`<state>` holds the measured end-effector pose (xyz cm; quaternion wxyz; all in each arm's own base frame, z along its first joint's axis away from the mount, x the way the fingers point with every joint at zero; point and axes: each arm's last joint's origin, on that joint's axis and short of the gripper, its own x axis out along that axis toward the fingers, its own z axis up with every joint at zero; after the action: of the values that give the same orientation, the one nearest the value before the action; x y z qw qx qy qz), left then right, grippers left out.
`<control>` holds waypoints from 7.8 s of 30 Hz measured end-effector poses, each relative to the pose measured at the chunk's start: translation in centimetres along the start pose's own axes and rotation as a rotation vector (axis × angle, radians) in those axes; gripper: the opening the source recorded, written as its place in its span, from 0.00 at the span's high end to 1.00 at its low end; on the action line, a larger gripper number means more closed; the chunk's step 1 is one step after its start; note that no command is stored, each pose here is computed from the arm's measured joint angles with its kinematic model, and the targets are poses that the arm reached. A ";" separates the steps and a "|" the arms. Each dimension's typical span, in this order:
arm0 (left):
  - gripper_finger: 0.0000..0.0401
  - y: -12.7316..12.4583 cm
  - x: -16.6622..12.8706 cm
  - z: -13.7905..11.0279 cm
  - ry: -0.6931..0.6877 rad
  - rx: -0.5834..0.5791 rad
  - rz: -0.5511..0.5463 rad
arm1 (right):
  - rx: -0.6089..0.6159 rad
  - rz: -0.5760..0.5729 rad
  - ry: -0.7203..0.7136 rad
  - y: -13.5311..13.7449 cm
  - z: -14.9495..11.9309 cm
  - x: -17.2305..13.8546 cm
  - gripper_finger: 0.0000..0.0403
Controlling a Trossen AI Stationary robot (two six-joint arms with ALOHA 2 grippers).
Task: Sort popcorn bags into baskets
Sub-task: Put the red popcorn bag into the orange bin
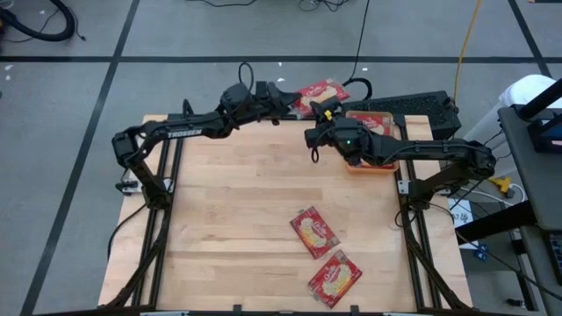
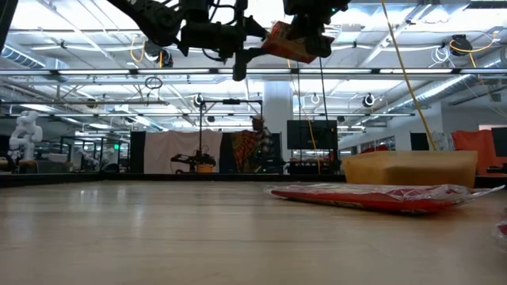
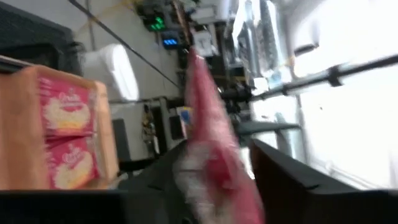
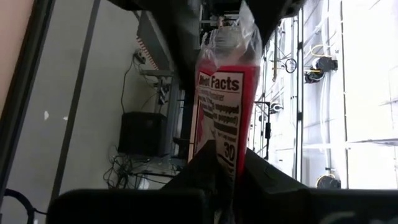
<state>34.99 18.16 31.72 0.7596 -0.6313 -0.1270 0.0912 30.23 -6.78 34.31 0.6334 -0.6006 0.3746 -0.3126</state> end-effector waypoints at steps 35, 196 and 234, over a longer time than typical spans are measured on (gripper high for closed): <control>0.97 -4.1 -5.8 6.1 0.505 0.547 -0.385 | 2.163 0.623 -0.584 -5.5 -1.9 -5.1 0.71; 0.54 1.0 -6.2 -8.9 0.765 0.779 0.333 | 1.476 1.057 1.112 9.3 -22.8 0.1 0.63; 0.54 1.6 -7.8 -13.1 0.812 0.901 0.568 | 1.882 0.861 0.395 0.0 -14.0 -2.0 0.46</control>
<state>31.61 3.81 27.26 0.8830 -0.2455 0.3906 0.0869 17.26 -12.43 34.53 0.8296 0.3787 0.2592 -0.3181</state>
